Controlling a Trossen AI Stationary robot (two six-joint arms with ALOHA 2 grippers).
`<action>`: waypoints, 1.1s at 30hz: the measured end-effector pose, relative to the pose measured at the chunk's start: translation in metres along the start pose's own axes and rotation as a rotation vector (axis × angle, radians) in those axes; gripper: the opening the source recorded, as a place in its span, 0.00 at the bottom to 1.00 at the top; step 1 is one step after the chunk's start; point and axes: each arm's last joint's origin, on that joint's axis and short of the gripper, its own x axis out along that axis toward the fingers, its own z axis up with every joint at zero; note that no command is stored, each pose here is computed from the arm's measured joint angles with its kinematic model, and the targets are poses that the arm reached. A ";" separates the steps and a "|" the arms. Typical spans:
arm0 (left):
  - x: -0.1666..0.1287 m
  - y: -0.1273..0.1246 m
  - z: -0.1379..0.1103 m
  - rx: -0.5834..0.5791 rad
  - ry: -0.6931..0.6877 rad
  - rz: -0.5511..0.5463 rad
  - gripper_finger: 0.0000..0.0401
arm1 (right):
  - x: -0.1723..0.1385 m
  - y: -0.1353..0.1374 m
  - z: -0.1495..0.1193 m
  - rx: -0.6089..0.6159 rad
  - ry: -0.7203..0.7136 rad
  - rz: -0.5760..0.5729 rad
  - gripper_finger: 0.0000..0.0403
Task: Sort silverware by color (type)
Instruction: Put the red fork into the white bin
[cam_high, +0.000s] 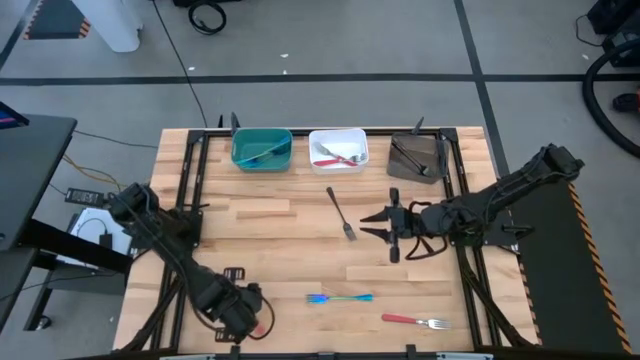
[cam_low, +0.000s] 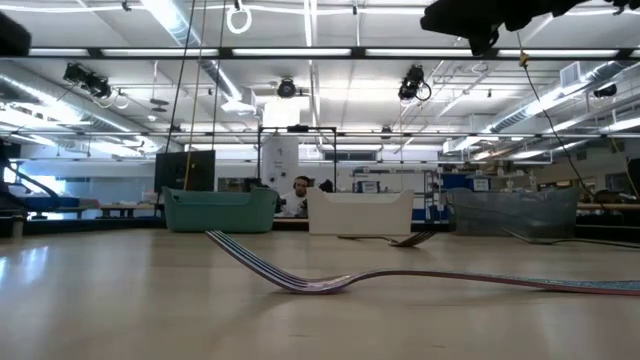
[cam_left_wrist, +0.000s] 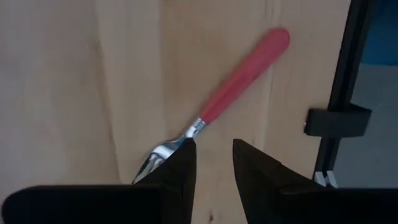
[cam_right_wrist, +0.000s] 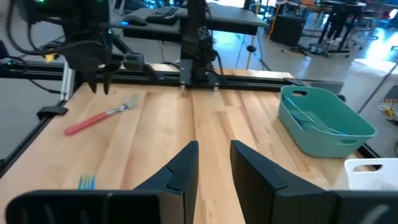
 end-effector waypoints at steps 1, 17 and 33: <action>0.003 -0.001 -0.003 0.006 -0.002 -0.005 0.26 | -0.001 0.001 0.000 -0.001 0.000 0.006 0.25; 0.046 0.013 -0.021 0.028 0.006 0.001 0.26 | -0.004 0.008 0.000 -0.009 -0.004 0.038 0.25; 0.066 0.021 -0.028 0.032 -0.026 -0.030 0.26 | -0.004 0.008 0.000 0.009 -0.004 0.038 0.25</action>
